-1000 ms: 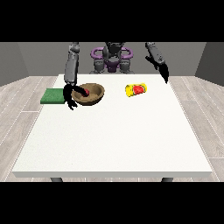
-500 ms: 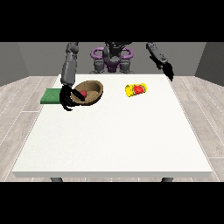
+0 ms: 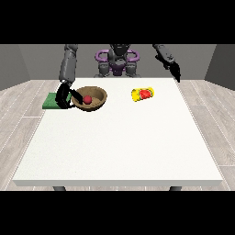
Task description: Pick the cup and pour the ball into the bowl, then pick the bowl and place it on the pad
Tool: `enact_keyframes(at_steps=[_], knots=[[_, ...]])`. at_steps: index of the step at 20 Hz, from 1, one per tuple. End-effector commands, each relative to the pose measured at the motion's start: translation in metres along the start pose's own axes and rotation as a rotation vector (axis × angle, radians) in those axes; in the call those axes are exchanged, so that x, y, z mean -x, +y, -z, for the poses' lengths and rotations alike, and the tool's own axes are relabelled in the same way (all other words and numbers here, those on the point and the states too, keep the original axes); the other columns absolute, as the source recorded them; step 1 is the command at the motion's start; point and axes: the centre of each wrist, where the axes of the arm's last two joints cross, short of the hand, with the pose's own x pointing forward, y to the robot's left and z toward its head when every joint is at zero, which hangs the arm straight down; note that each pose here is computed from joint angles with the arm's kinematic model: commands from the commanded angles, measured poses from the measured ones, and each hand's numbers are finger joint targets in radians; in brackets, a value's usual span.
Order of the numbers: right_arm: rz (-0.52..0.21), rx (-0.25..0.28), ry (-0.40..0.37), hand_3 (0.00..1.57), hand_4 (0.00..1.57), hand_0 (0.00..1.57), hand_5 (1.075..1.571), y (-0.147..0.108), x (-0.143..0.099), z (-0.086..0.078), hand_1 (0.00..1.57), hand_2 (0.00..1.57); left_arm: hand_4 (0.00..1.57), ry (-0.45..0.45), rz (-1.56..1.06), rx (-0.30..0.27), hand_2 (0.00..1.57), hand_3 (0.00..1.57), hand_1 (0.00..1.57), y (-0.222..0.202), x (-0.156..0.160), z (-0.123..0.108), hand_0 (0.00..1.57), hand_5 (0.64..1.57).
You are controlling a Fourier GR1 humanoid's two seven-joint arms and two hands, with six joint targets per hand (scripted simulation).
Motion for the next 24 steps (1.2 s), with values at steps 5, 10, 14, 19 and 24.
enact_keyframes(at_steps=[5, 10, 14, 19, 24], knots=[[-0.453, -0.08, 0.023, 1.57, 1.53, 1.57, 1.567, -0.091, -0.06, 0.014, 1.57, 1.57, 0.0, 0.242, -0.045, -0.093, 0.0, 0.0, 0.0, -0.007, 0.048, -0.061, 0.0, 0.729], [-0.493, -0.125, -0.041, 1.57, 1.57, 1.57, 1.543, -0.132, -0.059, 0.012, 1.57, 1.57, 0.0, 0.211, -0.035, -0.149, 0.0, 0.0, 0.0, -0.004, 0.044, -0.069, 0.0, 0.719], [-0.526, -0.162, -0.126, 1.54, 1.57, 1.57, 1.503, -0.09, -0.086, 0.012, 1.57, 1.57, 0.0, 0.241, 0.017, -0.237, 0.0, 0.0, 0.0, 0.046, 0.059, -0.096, 0.0, 0.718], [-0.452, -0.083, -0.148, 1.41, 1.57, 1.57, 1.558, -0.076, -0.077, 0.011, 1.57, 1.57, 0.0, 0.186, 0.041, -0.336, 0.0, 0.0, 0.0, 0.107, 0.061, -0.133, 0.0, 0.701], [-0.317, 0.104, -0.176, 1.57, 1.42, 1.57, 1.564, -0.115, -0.067, 0.019, 1.57, 1.57, 0.77, -0.063, 0.017, -0.361, 0.0, 0.0, 0.0, 0.144, 0.027, -0.08, 0.0, 1.193]])
